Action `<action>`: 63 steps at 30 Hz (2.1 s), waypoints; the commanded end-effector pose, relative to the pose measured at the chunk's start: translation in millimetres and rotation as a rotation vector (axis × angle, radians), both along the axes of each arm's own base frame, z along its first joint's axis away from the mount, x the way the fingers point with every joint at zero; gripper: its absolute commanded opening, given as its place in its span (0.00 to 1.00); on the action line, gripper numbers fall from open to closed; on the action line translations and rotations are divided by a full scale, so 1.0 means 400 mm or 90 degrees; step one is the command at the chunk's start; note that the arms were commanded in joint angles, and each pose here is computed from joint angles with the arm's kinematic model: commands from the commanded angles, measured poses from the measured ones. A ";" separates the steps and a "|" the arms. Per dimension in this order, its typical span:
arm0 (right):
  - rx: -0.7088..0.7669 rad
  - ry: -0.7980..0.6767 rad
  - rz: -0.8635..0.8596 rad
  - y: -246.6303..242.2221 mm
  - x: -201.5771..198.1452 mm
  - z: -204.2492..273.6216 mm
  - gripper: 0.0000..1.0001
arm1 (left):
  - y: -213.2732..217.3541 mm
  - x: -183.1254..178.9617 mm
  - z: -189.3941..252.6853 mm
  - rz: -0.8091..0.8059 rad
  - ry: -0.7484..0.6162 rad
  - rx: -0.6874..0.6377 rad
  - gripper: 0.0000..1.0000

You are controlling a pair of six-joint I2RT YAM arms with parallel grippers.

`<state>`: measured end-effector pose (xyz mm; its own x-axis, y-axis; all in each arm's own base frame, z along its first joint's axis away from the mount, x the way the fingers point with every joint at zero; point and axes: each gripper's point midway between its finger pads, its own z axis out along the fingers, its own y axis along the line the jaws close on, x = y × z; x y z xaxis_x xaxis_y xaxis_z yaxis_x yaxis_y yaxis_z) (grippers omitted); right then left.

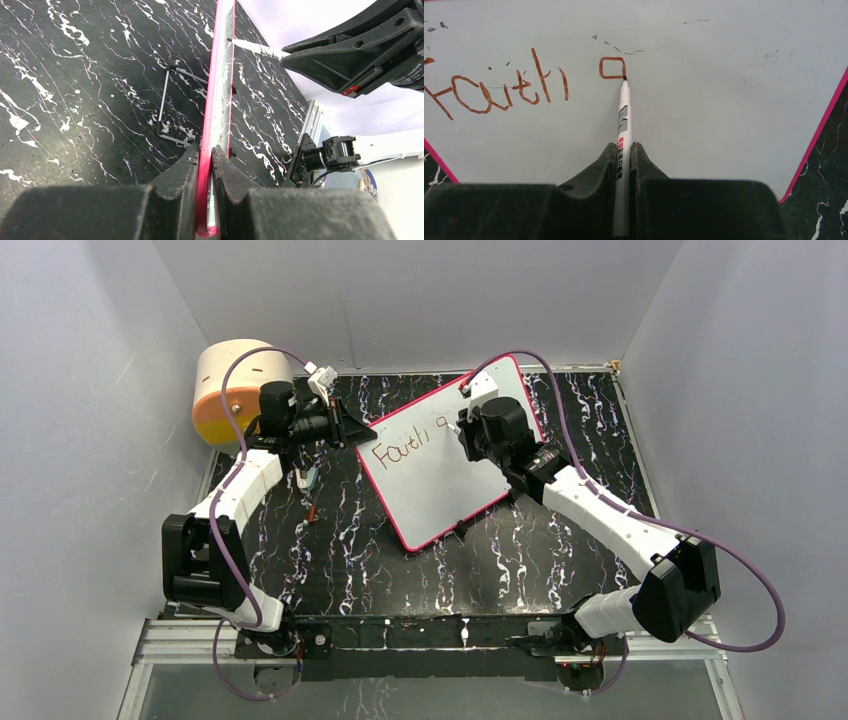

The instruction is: Write a sentence on the whiteboard

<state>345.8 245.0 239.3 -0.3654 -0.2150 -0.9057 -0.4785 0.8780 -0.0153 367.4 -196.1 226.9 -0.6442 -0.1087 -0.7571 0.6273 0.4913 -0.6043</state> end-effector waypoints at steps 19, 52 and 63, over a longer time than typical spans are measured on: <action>-0.016 0.042 0.042 0.000 -0.046 0.001 0.00 | -0.002 -0.001 -0.084 0.016 0.052 0.049 0.00; 0.056 -0.069 -0.008 -0.028 -0.026 0.124 0.00 | -0.002 -0.004 -0.084 0.015 0.052 0.053 0.00; 0.057 -0.078 -0.022 -0.034 -0.001 0.127 0.00 | -0.001 -0.004 -0.081 0.016 0.048 0.057 0.00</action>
